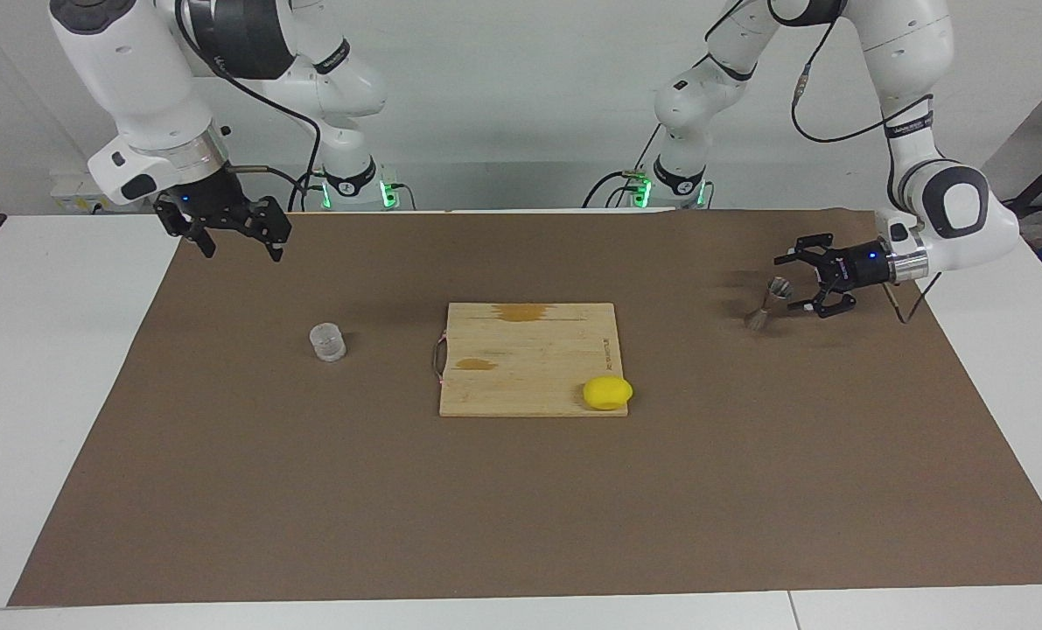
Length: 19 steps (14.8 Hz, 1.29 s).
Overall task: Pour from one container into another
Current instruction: 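Close the left gripper around the dark metal cup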
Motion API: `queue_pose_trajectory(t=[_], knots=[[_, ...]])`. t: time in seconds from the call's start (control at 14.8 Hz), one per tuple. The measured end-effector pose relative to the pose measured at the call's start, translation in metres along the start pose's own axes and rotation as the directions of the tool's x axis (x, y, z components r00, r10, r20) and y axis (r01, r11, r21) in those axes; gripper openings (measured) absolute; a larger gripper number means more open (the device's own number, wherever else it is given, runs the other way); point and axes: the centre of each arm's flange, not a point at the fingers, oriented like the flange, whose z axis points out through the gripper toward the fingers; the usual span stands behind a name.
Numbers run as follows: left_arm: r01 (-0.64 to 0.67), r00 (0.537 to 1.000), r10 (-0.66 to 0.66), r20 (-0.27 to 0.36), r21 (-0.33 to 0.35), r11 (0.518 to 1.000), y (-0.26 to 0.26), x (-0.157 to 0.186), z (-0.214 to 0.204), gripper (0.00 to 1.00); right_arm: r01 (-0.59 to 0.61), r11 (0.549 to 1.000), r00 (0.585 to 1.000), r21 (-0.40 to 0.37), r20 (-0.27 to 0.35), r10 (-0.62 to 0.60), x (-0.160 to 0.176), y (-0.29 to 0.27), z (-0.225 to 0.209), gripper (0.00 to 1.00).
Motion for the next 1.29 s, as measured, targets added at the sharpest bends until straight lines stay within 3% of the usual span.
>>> queue_pose_trajectory(t=[0.61,0.81,1.08,1.22,1.29], knots=[[0.001,1.000,-0.002,0.008,0.020,1.000,0.0016,-0.0049,-0.0059,0.97,0.000,1.000,1.000,0.000,0.000,0.000,0.0000,0.0000,0.0000,1.00],[-0.011,1.000,0.011,0.009,0.020,1.000,0.0017,-0.0052,-0.0062,0.84,0.000,1.000,1.000,0.000,0.000,0.000,0.0000,0.0000,0.0000,1.00],[-0.031,0.999,0.031,0.010,0.020,0.999,0.0017,-0.0053,-0.0063,0.74,0.000,1.000,1.000,0.000,0.000,0.000,0.0000,0.0000,0.0000,1.00],[-0.047,0.999,0.047,0.017,0.017,0.999,0.0021,-0.0060,-0.0066,0.54,0.000,1.000,1.000,0.000,0.000,0.000,0.0000,0.0000,0.0000,1.00],[-0.051,0.999,0.051,0.019,0.017,0.999,0.0022,-0.0058,-0.0068,0.50,0.000,1.000,1.000,0.000,0.000,0.000,0.0000,0.0000,0.0000,1.00]])
